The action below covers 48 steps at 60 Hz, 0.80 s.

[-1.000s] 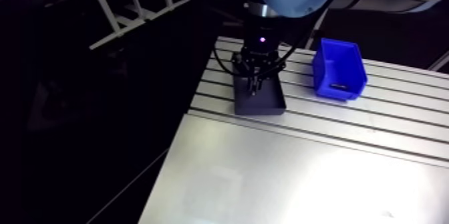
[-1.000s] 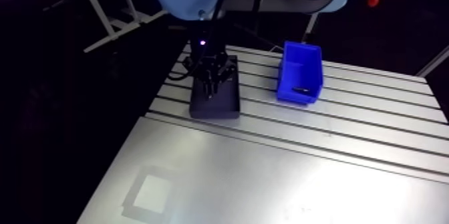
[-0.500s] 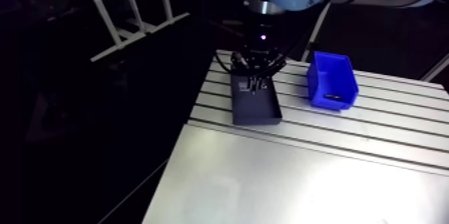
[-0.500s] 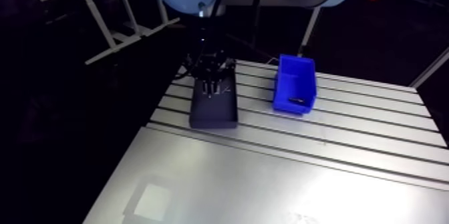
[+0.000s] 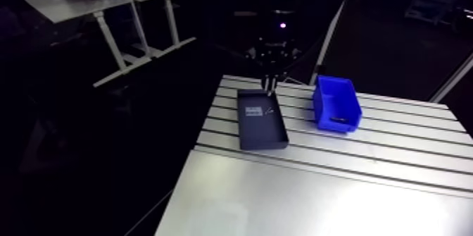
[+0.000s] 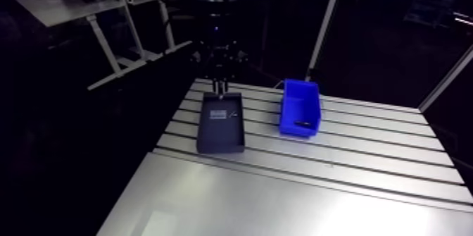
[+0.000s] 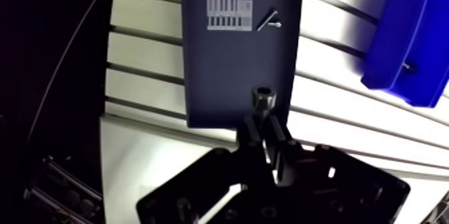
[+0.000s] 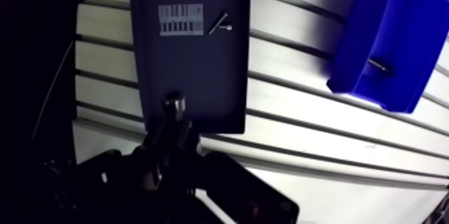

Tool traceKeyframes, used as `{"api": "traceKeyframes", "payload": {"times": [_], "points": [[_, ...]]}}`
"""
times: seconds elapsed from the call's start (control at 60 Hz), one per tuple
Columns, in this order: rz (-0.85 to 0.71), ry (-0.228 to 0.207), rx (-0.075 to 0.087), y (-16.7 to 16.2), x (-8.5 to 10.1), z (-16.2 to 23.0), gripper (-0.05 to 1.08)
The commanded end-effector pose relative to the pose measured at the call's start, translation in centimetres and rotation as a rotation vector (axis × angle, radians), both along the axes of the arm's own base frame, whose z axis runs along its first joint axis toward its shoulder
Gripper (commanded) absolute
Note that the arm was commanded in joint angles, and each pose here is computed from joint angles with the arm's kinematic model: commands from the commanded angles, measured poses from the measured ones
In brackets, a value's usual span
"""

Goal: Pick up the M10 bolt from the tray and put it into the blue bin.

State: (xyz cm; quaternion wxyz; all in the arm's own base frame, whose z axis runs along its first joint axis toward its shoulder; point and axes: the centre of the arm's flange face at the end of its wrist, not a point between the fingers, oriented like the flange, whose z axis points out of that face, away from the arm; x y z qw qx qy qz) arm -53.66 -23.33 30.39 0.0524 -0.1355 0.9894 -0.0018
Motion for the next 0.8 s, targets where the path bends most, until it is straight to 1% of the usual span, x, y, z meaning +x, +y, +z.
{"api": "traceKeyframes", "payload": {"times": [0.017, 0.033, 0.05, 0.067, 0.183, 0.217, 0.233, 0.25, 0.333, 0.35, 0.467, 0.483, 0.5, 0.517, 0.533, 0.583, 0.6, 0.617, 0.633, 0.667, 0.717, 0.733, 0.783, 0.8], "points": [[0.201, -0.005, -0.024, 0.6, -0.1, 3.8, 1.07], [0.229, -0.002, -0.028, 1.0, -0.2, 4.4, 1.07], [0.229, -0.002, -0.028, 1.0, -0.2, 4.4, 1.07], [0.257, -0.002, -0.032, 1.4, -0.4, 4.8, 1.07], [0.342, 0.006, -0.043, 2.7, -0.7, 6.1, 1.07], [0.404, 0.015, -0.050, 3.8, -1.0, 6.8, 1.07], [0.404, 0.015, -0.050, 3.8, -1.0, 6.8, 1.07], [0.436, 0.019, -0.053, 4.4, -1.2, 7.0, 1.07], [0.509, 0.029, -0.060, 5.4, -1.5, 7.5, 1.07], [0.543, 0.033, -0.063, 5.9, -1.7, 7.7, 1.06], [0.640, 0.042, -0.071, 7.9, -2.4, 8.2, 1.06], [0.679, 0.046, -0.076, 8.4, -2.5, 8.4, 1.05], [0.725, 0.058, -0.086, 8.8, -2.5, 8.7, 1.05], [0.725, 0.058, -0.086, 8.8, -2.5, 8.7, 1.05], [0.768, 0.067, -0.092, 9.2, -2.6, 9.0, 1.05], [0.810, 0.074, -0.090, 9.7, -2.8, 9.4, 1.05], [0.845, 0.079, -0.094, 10.1, -3.0, 9.6, 1.05], [0.845, 0.079, -0.094, 10.1, -3.0, 9.6, 1.05], [0.867, 0.082, -0.100, 10.9, -3.1, 9.8, 1.05], [0.898, 0.085, -0.101, 11.5, -3.2, 9.9, 1.05], [0.929, 0.088, -0.098, 11.9, -3.4, 10.1, 1.05], [0.962, 0.093, -0.096, 12.2, -3.5, 10.4, 1.05], [0.996, 0.097, -0.095, 12.3, -3.7, 10.7, 1.05], [1.036, 0.097, -0.093, 12.4, -3.7, 10.8, 1.05]]}}
